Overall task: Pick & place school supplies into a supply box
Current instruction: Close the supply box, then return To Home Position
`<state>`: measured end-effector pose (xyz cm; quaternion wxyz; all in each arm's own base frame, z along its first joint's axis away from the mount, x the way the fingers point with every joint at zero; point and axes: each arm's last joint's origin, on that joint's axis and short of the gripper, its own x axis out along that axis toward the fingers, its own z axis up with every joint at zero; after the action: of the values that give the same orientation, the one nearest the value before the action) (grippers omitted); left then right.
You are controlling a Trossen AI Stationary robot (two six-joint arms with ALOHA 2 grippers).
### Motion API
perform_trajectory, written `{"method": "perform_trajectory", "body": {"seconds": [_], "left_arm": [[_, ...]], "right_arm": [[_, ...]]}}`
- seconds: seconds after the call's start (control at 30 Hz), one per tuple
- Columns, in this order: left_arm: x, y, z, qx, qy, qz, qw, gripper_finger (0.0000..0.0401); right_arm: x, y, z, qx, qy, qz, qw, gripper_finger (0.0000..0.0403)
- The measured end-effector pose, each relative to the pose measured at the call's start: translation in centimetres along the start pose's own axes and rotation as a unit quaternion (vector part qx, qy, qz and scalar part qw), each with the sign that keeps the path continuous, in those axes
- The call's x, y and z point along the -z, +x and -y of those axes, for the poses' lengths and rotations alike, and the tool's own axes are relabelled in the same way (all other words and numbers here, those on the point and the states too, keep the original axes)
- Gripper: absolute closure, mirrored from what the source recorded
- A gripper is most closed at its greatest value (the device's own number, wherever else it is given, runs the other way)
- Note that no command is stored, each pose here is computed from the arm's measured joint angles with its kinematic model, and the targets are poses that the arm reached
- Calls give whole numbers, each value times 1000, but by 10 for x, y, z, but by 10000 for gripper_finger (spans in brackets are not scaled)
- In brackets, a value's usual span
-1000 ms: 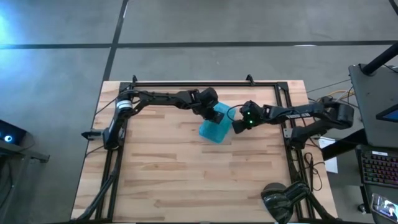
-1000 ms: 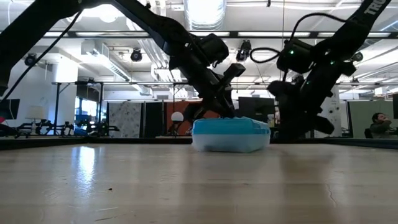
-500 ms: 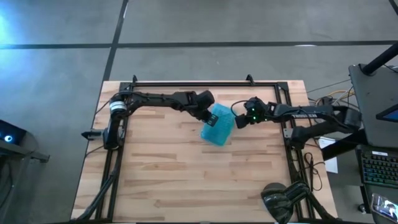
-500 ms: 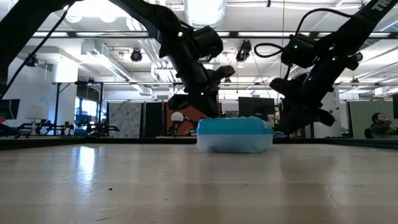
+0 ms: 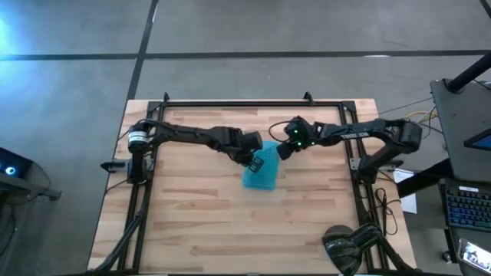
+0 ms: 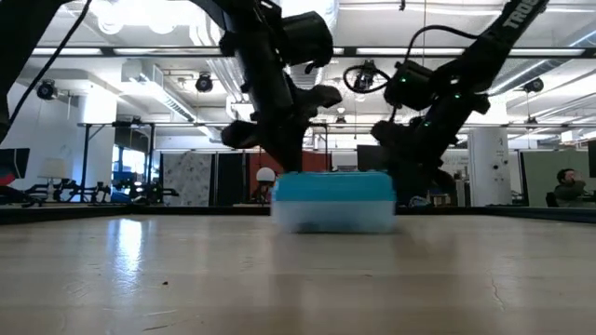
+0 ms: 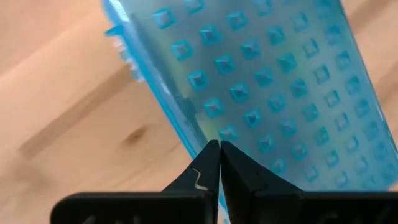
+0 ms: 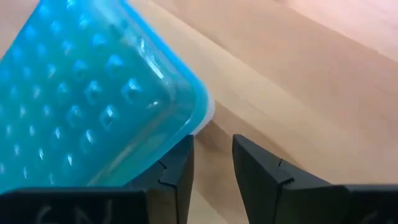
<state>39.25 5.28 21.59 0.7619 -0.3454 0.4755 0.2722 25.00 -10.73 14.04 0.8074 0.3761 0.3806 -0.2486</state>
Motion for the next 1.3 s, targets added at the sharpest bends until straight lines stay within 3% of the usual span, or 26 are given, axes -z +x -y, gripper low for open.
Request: {"method": "perform_trajectory", "body": {"seconds": [0.2,0.47,0.57,0.7,0.97,1.13,1.2,1.3], "left_arm": [[8,-20,-14,-37,-45,32,998,401],[7,-65,-15,36,-57,107,992,401],[-1,-86,-8,102,-36,173,979,401],[-8,-110,-3,165,-13,244,956,401],[-6,-145,-12,144,-13,314,938,401],[0,-156,-10,184,-14,300,936,401],[7,-156,-4,186,14,296,937,401],[22,-150,8,193,72,297,932,401]], "right_arm": [[-9,-12,-8,1,-31,24,999,292],[-8,-66,-10,65,-75,87,991,290],[-6,-94,-16,29,-105,130,986,289],[1,-140,-24,-65,-165,186,966,295],[35,-226,-11,-107,-141,315,933,307],[60,-261,0,-160,-126,375,904,314],[70,-269,5,-177,-138,386,895,317],[84,-263,14,-189,-130,373,899,321]]}}
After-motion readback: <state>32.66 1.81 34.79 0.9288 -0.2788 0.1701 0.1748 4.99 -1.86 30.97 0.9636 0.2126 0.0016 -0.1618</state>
